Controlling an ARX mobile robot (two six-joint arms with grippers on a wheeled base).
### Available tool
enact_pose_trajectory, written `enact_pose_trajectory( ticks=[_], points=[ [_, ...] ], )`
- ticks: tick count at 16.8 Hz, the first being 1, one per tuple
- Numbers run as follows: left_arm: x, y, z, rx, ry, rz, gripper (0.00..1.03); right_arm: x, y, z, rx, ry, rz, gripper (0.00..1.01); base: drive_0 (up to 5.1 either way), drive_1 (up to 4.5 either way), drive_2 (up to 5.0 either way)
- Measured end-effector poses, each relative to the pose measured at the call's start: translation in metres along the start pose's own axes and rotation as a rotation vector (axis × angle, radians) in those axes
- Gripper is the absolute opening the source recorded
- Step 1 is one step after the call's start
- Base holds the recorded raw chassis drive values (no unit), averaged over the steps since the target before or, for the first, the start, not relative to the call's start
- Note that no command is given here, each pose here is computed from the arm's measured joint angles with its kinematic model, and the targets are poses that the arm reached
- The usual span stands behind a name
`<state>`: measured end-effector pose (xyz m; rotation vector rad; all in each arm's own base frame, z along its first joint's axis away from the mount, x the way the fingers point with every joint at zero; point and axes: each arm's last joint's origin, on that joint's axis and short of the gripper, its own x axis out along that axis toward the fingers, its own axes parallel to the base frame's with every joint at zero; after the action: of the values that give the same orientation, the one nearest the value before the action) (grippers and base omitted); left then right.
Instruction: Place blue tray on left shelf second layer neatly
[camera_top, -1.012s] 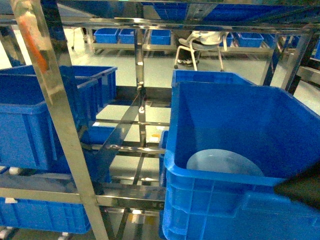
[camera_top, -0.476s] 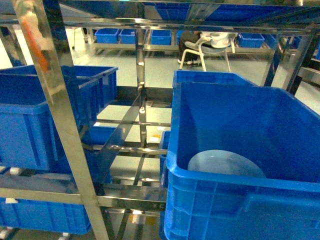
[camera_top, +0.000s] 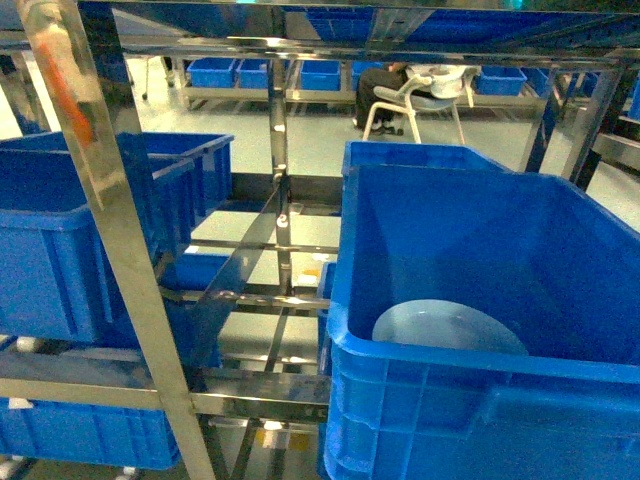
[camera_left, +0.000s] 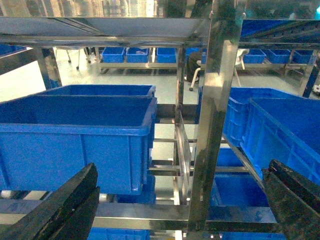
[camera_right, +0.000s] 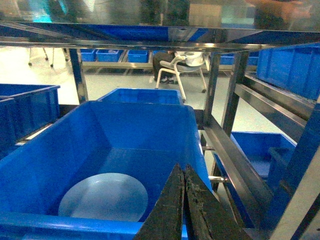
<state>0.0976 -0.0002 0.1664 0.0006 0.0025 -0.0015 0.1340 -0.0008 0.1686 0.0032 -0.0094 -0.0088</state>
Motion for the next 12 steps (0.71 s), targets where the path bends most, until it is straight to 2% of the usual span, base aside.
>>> enact_pose_trajectory(
  ticks=[12],
  points=[
    [0.000, 0.000, 0.000, 0.000, 0.000, 0.000, 0.98, -0.021, 0.000, 0.003, 0.000, -0.004, 0.000, 0.02, 0.0, 0.00, 0.0]
  ],
)
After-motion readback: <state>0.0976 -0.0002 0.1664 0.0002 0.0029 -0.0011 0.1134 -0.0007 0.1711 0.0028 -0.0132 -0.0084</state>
